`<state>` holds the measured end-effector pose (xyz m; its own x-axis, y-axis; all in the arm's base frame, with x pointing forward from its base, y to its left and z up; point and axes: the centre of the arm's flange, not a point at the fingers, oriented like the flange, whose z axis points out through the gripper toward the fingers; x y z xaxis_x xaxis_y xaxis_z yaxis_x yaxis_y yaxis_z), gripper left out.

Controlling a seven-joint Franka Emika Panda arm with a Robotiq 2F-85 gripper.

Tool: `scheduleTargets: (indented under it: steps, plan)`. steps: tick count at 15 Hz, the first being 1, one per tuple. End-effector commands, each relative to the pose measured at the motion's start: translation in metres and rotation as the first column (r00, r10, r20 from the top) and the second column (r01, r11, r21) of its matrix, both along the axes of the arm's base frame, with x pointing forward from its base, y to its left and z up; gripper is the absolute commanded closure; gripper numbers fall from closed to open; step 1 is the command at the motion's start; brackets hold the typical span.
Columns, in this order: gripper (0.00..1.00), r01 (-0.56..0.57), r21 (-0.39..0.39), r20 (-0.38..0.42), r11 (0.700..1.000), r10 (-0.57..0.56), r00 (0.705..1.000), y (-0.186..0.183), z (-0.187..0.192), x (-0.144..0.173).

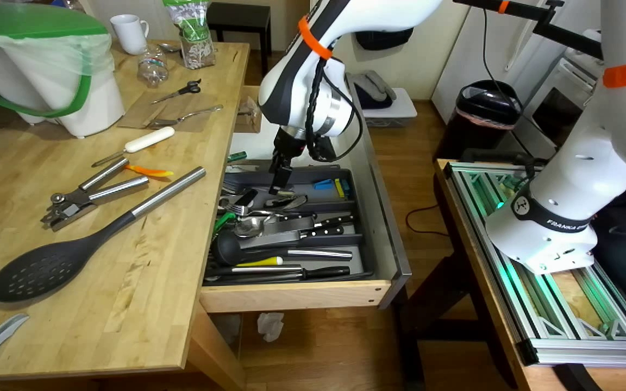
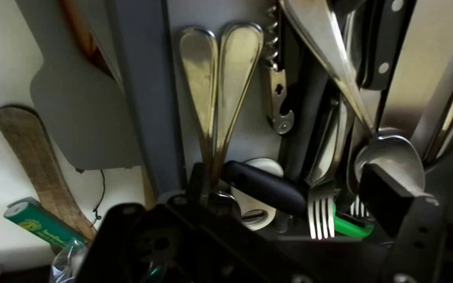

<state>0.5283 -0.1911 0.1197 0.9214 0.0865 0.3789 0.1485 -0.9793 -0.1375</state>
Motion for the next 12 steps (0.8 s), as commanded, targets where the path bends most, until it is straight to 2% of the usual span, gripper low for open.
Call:
scheduleTargets:
  steps: [1,4,7,8,9,11,12]
  plan:
    - [0.2,0.098,0.025,-0.005,0.995,-0.098,0.995,-0.008,-0.009,0.009]
    - [0.42,0.136,0.019,-0.007,0.99,-0.136,0.991,-0.011,-0.016,0.012]
    - [0.48,0.162,0.014,-0.012,0.987,-0.162,0.987,-0.015,-0.026,0.014]
    - [0.42,0.17,0.007,-0.013,0.985,-0.17,0.985,-0.016,-0.03,0.014]
    - [0.41,0.177,-0.003,-0.014,0.984,-0.177,0.984,-0.017,-0.033,0.014]
    - [0.49,0.189,-0.017,-0.015,0.982,-0.189,0.982,-0.02,-0.038,0.014]
    - [0.42,0.194,-0.022,-0.013,0.981,-0.194,0.981,-0.021,-0.04,0.014]
